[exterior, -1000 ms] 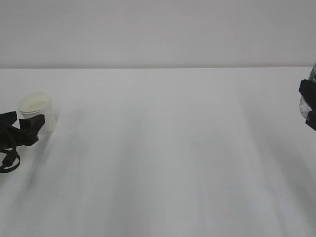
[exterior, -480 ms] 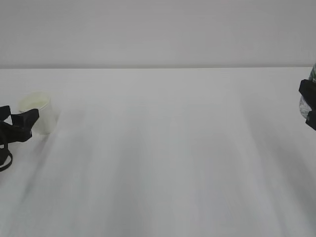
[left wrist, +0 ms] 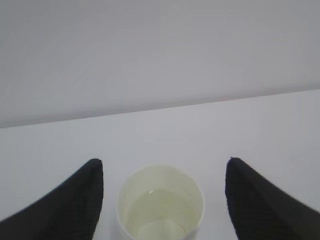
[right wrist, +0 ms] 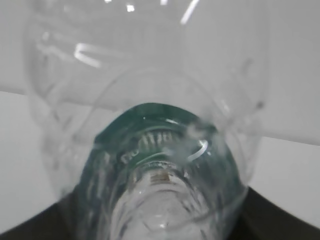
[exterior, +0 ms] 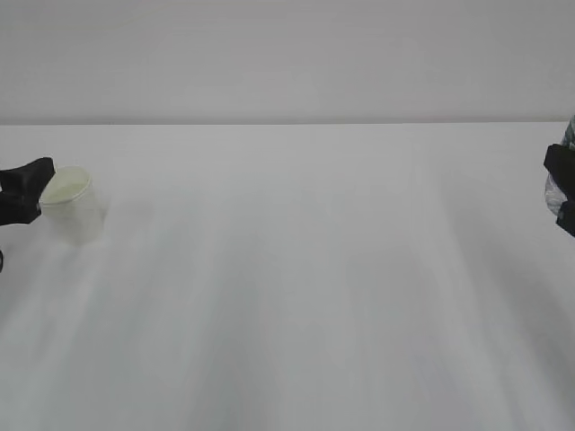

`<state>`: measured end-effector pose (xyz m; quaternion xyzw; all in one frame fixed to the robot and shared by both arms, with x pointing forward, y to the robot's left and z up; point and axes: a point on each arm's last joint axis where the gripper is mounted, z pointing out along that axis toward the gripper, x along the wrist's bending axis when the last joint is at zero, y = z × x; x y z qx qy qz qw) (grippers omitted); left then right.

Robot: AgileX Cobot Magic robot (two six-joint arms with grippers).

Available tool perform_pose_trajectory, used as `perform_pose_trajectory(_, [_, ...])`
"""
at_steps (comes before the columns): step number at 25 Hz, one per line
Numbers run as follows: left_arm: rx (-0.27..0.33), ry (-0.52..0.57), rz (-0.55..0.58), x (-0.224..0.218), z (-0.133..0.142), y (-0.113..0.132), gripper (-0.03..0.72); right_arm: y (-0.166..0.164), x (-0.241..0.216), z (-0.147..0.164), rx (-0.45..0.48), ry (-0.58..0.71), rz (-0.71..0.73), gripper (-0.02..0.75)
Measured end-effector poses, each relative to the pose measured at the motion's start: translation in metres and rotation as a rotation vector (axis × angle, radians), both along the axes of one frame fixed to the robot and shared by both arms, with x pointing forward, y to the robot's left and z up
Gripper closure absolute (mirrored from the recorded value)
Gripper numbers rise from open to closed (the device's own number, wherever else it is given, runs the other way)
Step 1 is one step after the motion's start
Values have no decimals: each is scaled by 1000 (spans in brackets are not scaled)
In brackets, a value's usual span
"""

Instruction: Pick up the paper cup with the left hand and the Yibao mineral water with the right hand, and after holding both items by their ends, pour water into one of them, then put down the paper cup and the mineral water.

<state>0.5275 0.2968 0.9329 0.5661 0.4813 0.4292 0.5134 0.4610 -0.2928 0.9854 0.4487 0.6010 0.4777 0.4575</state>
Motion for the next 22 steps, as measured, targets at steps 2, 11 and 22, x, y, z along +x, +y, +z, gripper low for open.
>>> perform_pose_trajectory(2, [5, -17, 2, -1, 8, 0, 148, 0, 0, 0, 1, 0, -1, 349])
perform_pose_trajectory(11, [15, -32, 3, -7, 26, 0, 158, -5, 1, 1, 44, -3, -56, 349])
perform_pose_trajectory(22, [17, -22, -10, -8, 25, -1, 166, -9, 5, -3, 58, -17, -103, 349])
